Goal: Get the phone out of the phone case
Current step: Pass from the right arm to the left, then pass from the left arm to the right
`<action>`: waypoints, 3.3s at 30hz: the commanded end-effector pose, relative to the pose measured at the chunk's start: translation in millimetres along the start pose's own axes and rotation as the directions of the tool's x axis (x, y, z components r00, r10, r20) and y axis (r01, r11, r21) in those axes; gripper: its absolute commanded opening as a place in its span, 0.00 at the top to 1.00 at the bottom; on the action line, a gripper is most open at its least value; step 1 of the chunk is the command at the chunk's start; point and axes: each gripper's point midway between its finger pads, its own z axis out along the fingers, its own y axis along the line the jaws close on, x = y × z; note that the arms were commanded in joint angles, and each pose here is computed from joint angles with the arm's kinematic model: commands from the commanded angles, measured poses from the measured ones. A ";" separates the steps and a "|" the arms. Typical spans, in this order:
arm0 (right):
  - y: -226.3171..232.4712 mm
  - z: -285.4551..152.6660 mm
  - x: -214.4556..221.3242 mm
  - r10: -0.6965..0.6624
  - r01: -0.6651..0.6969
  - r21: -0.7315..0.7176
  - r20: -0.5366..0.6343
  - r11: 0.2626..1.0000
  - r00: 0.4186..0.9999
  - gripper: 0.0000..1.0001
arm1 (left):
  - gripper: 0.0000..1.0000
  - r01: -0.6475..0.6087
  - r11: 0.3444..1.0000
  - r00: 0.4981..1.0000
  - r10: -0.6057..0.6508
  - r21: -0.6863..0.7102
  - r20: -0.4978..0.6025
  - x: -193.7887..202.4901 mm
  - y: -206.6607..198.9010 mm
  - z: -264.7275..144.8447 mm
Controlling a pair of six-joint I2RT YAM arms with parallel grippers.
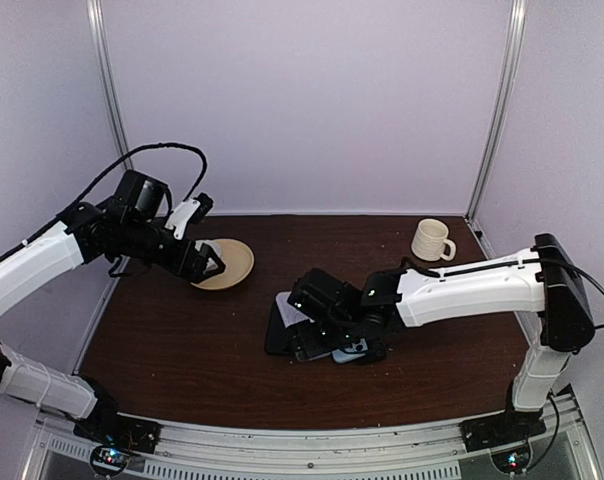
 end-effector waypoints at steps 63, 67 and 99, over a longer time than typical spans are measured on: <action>100.8 -139.7 25.4 -0.565 0.308 -0.738 -0.119 0.600 0.817 0.41 | 0.59 -0.994 0.038 0.094 0.779 0.103 0.619 87.1 -157.8 -20.6; 103.5 -142.3 25.2 -0.564 0.310 -0.742 -0.109 0.594 0.819 0.41 | 0.74 -0.994 0.032 0.093 0.774 0.107 0.626 88.8 -160.2 -21.3; -5.9 -156.4 -27.7 -0.319 0.437 -0.345 0.347 0.831 0.882 0.00 | 1.00 -0.940 0.326 0.329 0.777 0.104 0.536 33.9 -151.0 -10.3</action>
